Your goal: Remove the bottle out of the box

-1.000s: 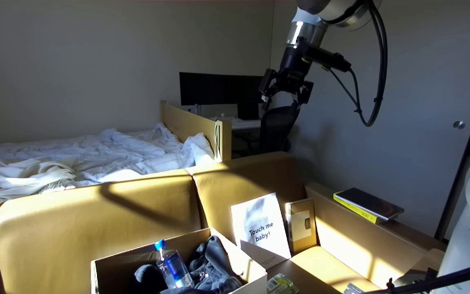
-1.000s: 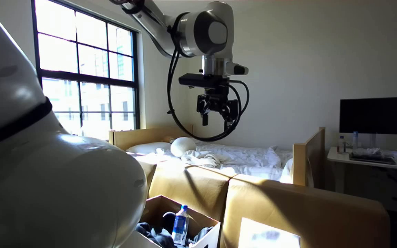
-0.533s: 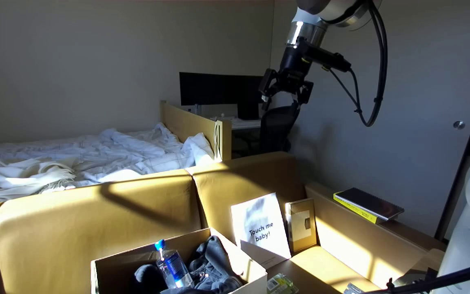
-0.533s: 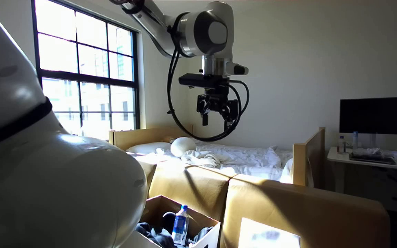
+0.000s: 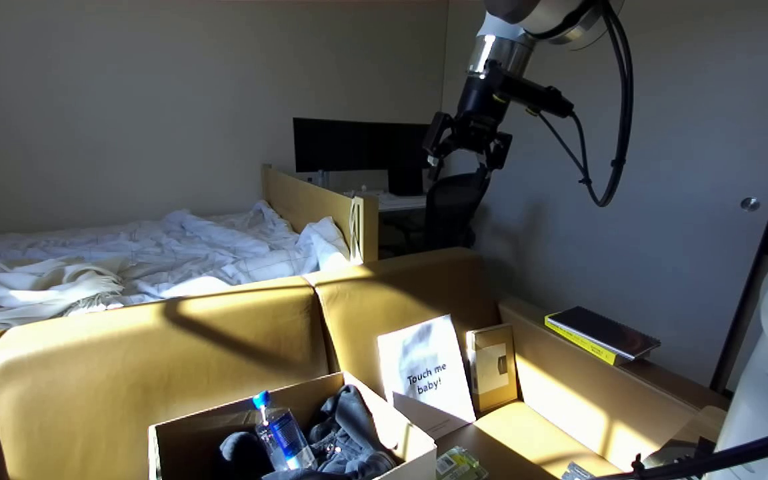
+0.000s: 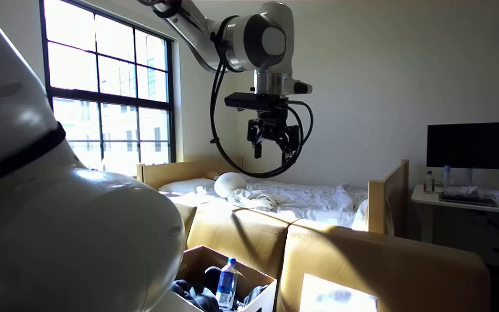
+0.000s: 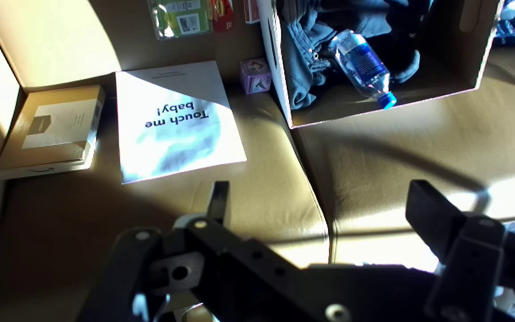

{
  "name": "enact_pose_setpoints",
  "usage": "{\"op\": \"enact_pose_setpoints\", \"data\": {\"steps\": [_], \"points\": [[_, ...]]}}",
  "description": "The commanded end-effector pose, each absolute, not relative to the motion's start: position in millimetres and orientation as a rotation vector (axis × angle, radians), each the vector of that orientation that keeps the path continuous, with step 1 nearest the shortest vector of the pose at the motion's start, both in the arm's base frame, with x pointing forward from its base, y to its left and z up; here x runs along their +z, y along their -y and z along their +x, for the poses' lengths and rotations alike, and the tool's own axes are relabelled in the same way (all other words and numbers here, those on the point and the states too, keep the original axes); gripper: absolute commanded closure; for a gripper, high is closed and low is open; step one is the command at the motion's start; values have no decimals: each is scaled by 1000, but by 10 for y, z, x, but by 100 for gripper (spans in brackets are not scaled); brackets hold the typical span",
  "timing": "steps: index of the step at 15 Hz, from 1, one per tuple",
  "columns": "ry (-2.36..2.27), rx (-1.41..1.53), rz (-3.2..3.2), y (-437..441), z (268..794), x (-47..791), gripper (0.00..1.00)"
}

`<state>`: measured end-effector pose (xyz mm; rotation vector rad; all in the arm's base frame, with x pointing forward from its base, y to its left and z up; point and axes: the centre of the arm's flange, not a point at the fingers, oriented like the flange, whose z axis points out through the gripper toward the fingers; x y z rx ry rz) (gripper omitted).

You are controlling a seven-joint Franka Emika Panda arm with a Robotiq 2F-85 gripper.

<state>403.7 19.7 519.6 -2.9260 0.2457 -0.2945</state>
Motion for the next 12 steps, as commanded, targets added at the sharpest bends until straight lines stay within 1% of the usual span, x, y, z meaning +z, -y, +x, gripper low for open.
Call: {"op": "enact_pose_setpoints", "data": {"steps": [1, 3, 4, 6, 8, 12], "points": [[-264, -359, -2942, -204, 4040, 5314, 0], [-220, -448, -2940, -373, 4221, 5314, 0], [-184, -440, -2942, -467, 4343, 5266, 0], [-107, -342, -2959, -780, 4604, 4934, 0], [-10, -197, -2980, -1058, 4745, 4535, 0], [123, 51, -2957, -1515, 4817, 3749, 0]]}}
